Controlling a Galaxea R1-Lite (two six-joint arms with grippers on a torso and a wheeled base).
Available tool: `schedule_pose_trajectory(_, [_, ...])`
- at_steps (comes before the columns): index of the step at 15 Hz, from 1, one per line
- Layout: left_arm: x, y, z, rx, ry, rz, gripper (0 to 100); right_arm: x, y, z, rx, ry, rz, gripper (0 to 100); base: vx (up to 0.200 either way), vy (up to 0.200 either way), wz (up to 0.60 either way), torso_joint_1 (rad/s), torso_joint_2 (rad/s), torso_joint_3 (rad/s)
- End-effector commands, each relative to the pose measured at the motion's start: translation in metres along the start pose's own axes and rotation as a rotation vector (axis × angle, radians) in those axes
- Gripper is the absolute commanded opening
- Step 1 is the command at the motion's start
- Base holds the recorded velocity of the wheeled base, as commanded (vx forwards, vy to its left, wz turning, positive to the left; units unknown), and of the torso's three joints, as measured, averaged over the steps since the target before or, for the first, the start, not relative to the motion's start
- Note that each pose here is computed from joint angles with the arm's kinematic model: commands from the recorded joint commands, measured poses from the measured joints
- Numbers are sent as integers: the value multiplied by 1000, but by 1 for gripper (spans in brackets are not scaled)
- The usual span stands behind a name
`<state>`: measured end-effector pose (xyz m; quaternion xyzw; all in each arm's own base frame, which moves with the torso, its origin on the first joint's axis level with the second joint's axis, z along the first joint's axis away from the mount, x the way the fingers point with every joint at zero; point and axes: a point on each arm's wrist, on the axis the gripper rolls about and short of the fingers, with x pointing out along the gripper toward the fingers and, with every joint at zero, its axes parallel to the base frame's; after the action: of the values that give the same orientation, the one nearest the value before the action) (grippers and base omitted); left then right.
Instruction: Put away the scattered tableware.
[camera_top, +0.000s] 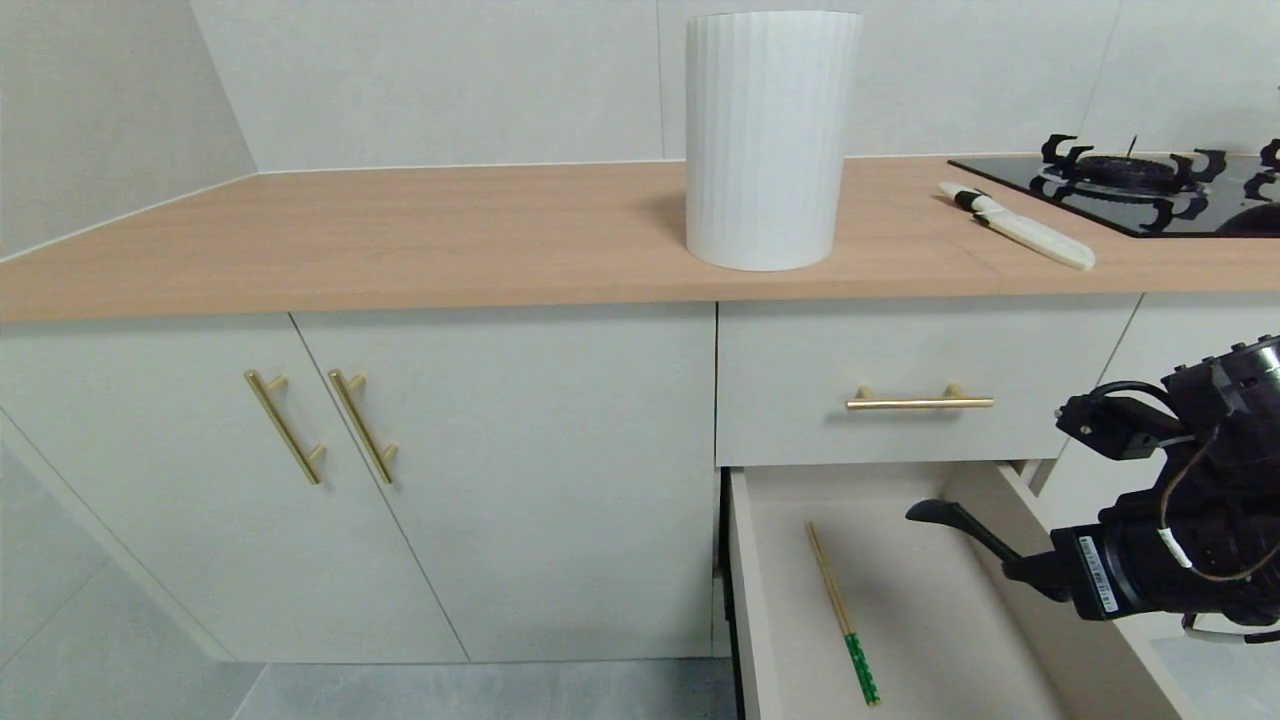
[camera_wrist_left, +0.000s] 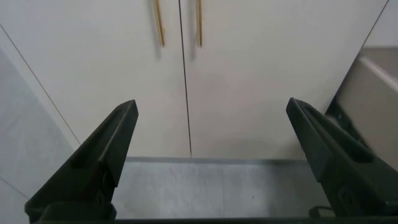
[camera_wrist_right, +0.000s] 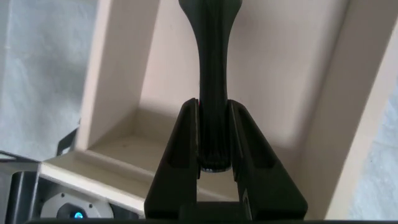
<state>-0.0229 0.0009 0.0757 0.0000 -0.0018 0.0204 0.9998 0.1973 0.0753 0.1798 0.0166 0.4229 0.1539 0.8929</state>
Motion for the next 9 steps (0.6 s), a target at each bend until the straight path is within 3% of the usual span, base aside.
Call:
schedule_pose_trajectory(1, [0,0,0,0,1,1,100,1,1,-1,-4,6,3,0,0,0,0,-36,90,61])
schedule_pose_trajectory(5, [0,0,0,0,1,1,100,2,2,0,-5,8,5,0,0,0,0,-5,15,9])
schedule_pose_trajectory(9, [0,0,0,0,1,1,100,33,1,7,13,23,-1,0,0,0,0,0,0,0])
